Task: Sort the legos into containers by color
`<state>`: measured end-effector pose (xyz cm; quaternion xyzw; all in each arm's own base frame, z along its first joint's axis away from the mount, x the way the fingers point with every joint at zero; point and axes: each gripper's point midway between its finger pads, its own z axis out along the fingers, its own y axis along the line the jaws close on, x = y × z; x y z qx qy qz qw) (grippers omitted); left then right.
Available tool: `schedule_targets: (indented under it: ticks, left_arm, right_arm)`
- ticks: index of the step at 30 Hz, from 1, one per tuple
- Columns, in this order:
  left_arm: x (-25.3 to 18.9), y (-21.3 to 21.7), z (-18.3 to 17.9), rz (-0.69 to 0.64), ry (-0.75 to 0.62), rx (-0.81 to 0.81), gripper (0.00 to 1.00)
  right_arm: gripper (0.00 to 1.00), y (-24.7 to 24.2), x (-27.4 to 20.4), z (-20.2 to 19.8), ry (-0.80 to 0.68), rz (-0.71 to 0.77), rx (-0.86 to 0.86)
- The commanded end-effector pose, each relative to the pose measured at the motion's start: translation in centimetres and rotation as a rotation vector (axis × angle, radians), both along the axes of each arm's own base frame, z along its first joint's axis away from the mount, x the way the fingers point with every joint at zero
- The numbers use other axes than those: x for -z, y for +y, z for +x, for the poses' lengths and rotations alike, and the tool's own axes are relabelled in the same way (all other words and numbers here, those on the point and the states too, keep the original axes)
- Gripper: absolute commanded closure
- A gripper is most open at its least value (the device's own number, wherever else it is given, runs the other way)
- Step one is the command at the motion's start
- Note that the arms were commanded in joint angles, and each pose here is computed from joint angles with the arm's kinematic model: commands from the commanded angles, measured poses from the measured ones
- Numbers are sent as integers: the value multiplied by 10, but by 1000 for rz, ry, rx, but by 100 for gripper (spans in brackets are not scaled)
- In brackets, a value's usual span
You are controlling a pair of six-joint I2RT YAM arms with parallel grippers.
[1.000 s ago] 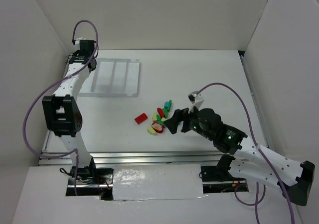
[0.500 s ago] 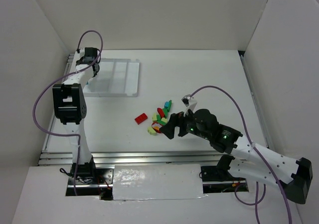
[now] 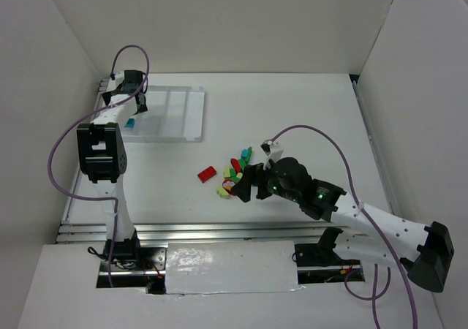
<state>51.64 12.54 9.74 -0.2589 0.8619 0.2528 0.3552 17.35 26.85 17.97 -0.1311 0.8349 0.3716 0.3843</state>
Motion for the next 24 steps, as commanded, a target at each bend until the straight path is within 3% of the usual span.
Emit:
schedule_targets:
  ticks: [1,5,7,10,12,13,16,18,19,24]
  left_arm:
    - [-82,-4,6,-8,-171,-24,0]
    - [-178,-38,2,-54,-319,72,1]
    - [-207,-74,-6,-99,-330,164,1]
    - [-245,-116,-46,-234,-400,289,1]
    - [-226,-138,-69,-351,-377,343,1]
    - [-248,-142,-92,-379,-439,367,1]
    - [-235,-166,-138,-473,-458,485,0]
    - [-197,-174,-162,-502,-398,524,1]
    - [-204,-176,-178,-504,-432,556,0]
    - [-160,-196,-224,-544,-325,716,1]
  right_arm:
    - [0,-5,-14,25,-3,-7,150]
    - [0,-16,13,56,71,-177,348]
    - [0,-32,27,70,103,-262,437]
    - [0,-52,49,94,197,-316,553]
    - [0,-59,63,100,234,-344,583]
    - [0,-68,67,107,251,-341,626]
    - [0,-77,82,112,300,-339,679]
    - [0,-85,88,116,320,-359,742]
    - [0,-86,88,118,327,-337,788]
    - [0,-87,94,120,341,-285,926]
